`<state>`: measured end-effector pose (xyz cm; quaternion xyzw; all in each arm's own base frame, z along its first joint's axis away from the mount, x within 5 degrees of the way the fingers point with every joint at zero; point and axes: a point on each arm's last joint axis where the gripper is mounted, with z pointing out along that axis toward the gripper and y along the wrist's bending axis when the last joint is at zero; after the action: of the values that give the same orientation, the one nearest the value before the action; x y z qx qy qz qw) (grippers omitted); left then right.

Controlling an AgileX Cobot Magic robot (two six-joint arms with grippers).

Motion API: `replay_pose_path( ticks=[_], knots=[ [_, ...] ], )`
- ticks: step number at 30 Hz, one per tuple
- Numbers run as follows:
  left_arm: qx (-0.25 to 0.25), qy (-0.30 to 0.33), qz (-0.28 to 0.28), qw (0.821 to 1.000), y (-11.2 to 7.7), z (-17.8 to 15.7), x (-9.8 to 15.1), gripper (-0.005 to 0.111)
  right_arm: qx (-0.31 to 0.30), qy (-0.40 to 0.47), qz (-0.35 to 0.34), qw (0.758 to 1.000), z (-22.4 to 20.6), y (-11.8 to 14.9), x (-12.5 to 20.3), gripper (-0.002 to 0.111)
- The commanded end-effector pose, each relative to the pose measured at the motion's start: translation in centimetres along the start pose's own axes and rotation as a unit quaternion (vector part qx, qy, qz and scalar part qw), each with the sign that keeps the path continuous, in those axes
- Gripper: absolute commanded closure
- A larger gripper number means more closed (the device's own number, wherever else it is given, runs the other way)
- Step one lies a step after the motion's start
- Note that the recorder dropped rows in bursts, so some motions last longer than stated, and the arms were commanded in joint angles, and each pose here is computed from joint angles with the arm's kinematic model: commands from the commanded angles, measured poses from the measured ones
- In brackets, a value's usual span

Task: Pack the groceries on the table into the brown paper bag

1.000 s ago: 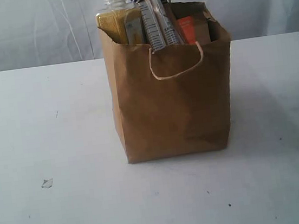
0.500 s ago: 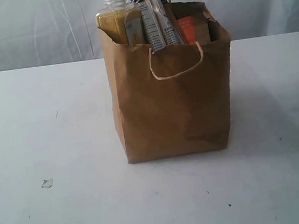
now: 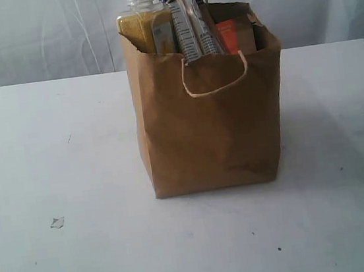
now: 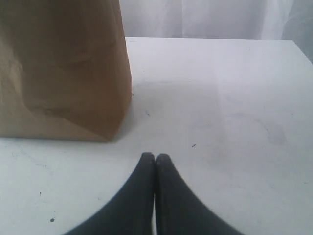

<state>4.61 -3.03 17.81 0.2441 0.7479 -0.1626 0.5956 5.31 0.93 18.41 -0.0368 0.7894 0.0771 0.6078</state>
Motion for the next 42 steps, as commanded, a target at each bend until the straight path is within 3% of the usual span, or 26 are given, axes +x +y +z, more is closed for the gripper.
replay_pose_path(
  ticks=[1, 16, 26, 42],
  knots=[
    [-0.002, -0.002, -0.005, 1.000, 0.01, 0.00, 0.09, 0.107, 0.002, -0.002, 0.002, 1.000, 0.01, -0.03, 0.11, 0.108],
    [-0.002, -0.002, -0.005, 1.000, 0.01, 0.00, 0.09, 0.107, 0.002, -0.002, 0.002, 1.000, 0.01, -0.03, 0.11, 0.108],
    [-0.002, -0.002, -0.005, 1.000, 0.01, 0.00, 0.09, 0.107, 0.008, -0.002, -0.058, 0.998, 0.01, -0.15, 0.10, 0.108],
    [-0.002, -0.002, -0.005, 1.000, 0.01, 0.00, 0.09, 0.107, 0.008, 0.000, -0.058, 0.998, 0.01, -0.15, 0.14, 0.108]
  ],
)
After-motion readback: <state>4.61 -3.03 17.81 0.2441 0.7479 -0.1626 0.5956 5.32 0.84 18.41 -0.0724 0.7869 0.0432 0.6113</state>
